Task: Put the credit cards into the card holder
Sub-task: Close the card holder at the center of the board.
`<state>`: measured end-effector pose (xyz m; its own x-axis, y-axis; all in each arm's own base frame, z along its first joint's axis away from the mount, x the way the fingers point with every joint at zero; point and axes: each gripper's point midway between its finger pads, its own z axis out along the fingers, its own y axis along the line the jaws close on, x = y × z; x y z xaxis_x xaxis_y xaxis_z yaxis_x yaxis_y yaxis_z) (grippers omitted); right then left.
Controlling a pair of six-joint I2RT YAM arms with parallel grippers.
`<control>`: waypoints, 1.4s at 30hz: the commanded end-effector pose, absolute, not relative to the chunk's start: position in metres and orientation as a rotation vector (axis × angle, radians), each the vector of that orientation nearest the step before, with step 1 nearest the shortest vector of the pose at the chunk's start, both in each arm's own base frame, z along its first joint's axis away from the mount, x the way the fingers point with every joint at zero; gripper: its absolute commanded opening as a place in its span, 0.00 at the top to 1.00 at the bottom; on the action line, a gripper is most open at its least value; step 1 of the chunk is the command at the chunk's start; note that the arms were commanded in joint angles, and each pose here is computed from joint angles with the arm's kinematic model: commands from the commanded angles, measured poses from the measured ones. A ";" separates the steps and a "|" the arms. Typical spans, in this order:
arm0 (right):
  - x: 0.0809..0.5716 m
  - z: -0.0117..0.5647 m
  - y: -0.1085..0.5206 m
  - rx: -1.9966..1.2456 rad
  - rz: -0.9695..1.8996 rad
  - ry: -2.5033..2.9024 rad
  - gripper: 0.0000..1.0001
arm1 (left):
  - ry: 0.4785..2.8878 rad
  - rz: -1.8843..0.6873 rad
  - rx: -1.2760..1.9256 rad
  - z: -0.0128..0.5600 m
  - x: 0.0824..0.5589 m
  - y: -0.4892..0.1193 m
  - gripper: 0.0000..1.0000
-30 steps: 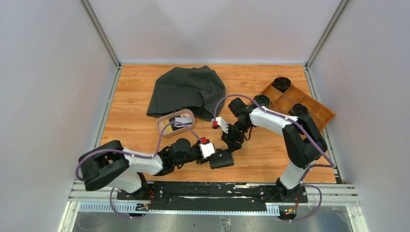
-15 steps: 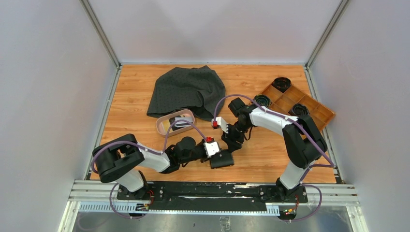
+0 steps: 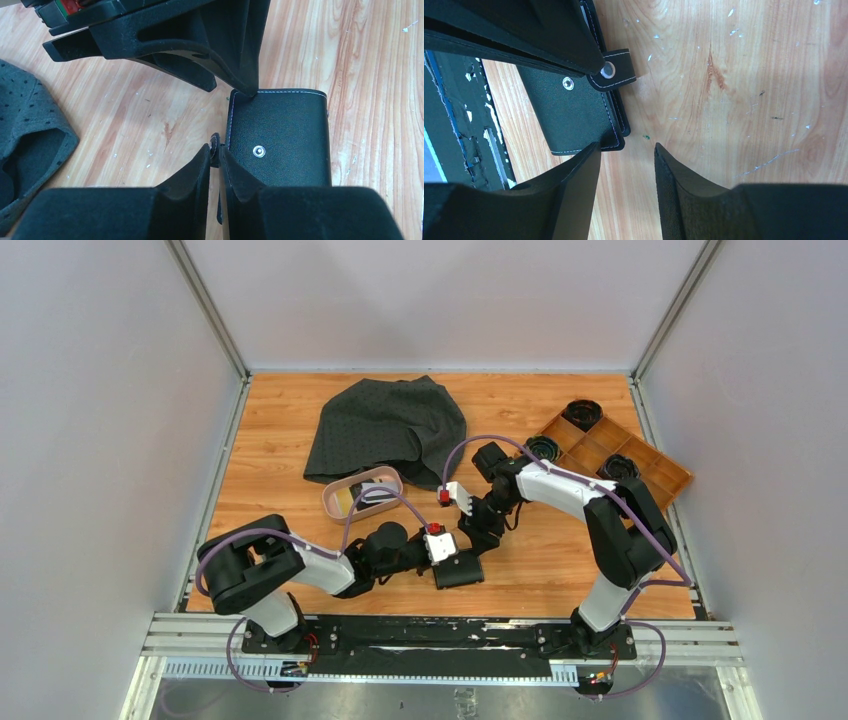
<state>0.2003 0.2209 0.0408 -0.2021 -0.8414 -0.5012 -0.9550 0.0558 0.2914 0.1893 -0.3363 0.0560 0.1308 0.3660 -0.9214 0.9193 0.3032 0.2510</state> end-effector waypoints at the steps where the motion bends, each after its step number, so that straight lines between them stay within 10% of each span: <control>1: 0.194 0.039 0.218 -1.846 0.877 2.155 0.53 | 1.414 -0.605 1.258 0.063 0.196 -0.341 0.85; 5: 0.194 0.039 0.219 -1.848 0.877 2.154 0.53 | 1.417 -0.603 1.262 0.064 0.197 -0.340 1.00; 42: 0.184 0.028 0.231 -1.734 0.998 2.336 0.54 | 1.619 -0.734 1.253 0.054 0.156 -0.340 1.00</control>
<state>0.1872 0.2295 0.0307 -0.3574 -0.8211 -0.4451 -0.8851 0.1456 0.4420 0.1624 -0.3388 0.0594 -0.0231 0.3940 -0.9188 0.9478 0.3011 0.1053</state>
